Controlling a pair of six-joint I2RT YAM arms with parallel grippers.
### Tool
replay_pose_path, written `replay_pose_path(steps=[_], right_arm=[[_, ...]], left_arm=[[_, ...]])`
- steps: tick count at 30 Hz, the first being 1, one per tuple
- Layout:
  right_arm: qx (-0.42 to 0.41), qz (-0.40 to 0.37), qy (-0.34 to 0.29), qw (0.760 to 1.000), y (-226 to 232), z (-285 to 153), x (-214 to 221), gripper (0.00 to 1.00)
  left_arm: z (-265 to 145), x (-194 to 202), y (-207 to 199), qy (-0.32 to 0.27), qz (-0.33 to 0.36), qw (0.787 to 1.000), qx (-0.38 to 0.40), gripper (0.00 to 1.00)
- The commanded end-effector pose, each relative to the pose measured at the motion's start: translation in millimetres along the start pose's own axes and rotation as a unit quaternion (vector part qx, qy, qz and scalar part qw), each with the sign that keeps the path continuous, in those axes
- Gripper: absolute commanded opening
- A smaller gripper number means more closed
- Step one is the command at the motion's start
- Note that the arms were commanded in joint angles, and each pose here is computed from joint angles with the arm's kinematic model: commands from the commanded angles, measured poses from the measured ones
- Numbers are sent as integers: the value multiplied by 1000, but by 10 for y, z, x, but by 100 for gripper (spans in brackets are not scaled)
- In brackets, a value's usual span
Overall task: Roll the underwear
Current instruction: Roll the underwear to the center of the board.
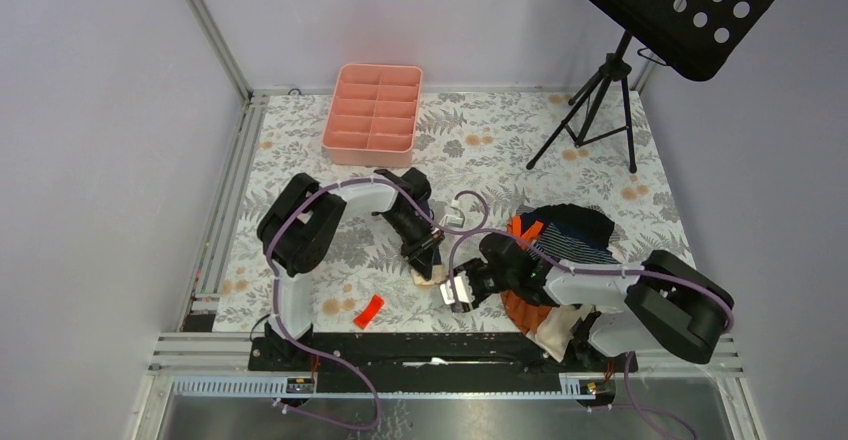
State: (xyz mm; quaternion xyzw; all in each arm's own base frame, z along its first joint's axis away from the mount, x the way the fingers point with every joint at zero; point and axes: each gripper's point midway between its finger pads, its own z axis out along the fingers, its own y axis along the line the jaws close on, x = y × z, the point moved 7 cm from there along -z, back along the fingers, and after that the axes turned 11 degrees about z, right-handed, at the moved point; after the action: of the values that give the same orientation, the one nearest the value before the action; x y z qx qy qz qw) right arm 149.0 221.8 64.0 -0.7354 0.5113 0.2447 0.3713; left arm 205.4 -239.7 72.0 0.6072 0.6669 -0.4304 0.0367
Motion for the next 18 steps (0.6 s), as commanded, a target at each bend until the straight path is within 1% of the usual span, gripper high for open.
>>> replay_pose_path(steps=[1,7,18], right_arm=[[52,-58,-36,996,-271,91,-239,50],[39,-78,-42,995,-286,186,-242,52],[22,-104,-19,994,-302,310,-134,53]], left_arm=[[-49,45,250,0,6,1000,-28,11],[-81,59,297,-7,-3,1000,-30,12],[-77,24,332,-12,-9,999,-28,12]])
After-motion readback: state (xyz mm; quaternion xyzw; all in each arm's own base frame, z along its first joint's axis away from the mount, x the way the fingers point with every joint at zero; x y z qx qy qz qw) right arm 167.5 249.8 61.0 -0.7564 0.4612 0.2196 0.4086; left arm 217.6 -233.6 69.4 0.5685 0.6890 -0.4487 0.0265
